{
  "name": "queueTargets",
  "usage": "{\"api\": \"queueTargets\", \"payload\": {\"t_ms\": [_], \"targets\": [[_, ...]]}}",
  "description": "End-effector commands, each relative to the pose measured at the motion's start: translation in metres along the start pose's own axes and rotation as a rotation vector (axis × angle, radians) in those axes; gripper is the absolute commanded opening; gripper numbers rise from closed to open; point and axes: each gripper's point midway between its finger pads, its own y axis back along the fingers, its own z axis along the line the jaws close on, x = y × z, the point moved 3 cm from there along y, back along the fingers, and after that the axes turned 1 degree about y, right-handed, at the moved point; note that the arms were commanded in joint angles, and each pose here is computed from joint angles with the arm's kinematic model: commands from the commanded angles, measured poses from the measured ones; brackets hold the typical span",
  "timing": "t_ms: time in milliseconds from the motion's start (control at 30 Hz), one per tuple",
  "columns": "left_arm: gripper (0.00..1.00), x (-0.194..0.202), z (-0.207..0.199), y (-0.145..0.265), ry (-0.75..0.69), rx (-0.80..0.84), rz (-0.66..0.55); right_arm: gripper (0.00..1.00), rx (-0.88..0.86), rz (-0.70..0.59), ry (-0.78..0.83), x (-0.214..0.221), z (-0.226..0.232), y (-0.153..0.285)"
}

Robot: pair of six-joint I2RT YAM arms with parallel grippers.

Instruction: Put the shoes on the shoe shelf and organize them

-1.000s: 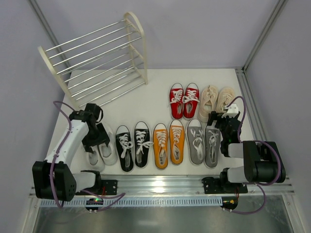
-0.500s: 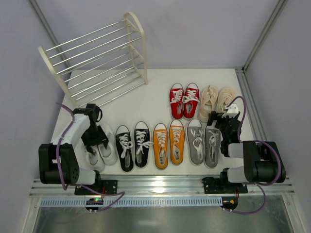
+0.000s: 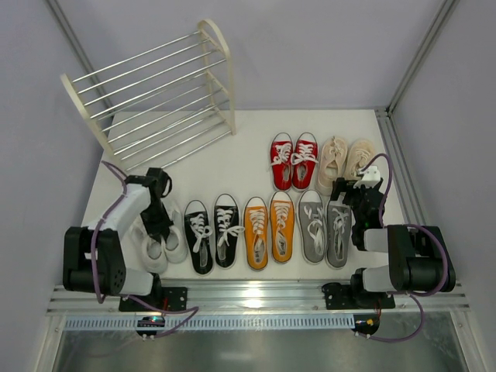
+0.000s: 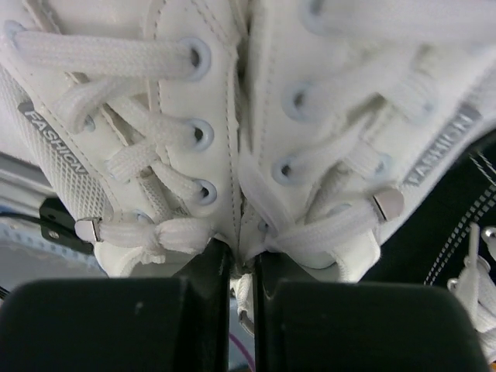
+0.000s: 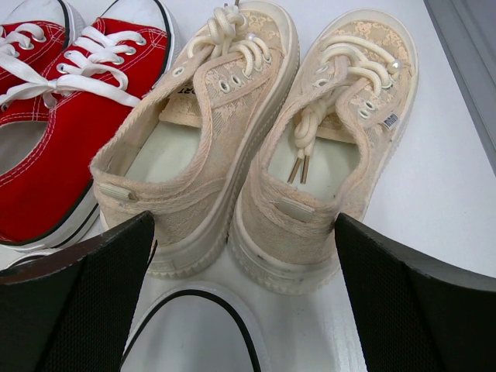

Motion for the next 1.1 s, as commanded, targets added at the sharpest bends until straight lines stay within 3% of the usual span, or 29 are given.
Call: {"api": "queueTargets", "payload": {"t_ms": [0,67,200,400,633,767,900,1067], "targets": [[0.0,-0.034,-0.046,0.023,-0.026,0.193,-0.316,0.97,-0.001,-0.118,-0.001,-0.03,0.0,-0.006],[0.0,-0.038,-0.051,0.04,-0.046,0.211,-0.448,0.97,-0.004,-0.116,-0.001,-0.03,0.001,-0.005],[0.0,-0.053,-0.055,0.044,-0.023,0.249,-0.579,0.97,-0.001,-0.116,-0.001,-0.03,0.0,-0.005],[0.0,-0.066,-0.082,0.026,-0.032,0.276,-0.533,0.97,-0.001,-0.119,-0.001,-0.031,0.0,-0.006],[0.0,-0.061,-0.117,0.044,-0.137,0.376,-0.629,0.97,-0.003,-0.116,-0.001,-0.03,0.0,-0.006],[0.0,-0.065,-0.095,0.052,-0.132,0.279,-0.698,0.97,-0.003,-0.118,-0.001,-0.03,0.0,-0.006],[0.0,-0.062,-0.09,0.063,-0.138,0.257,-0.691,0.97,-0.003,-0.118,-0.001,-0.03,0.0,-0.005],[0.0,-0.066,-0.053,0.124,-0.105,0.189,-0.871,0.97,-0.001,-0.118,-0.001,-0.03,0.0,-0.006]]}}
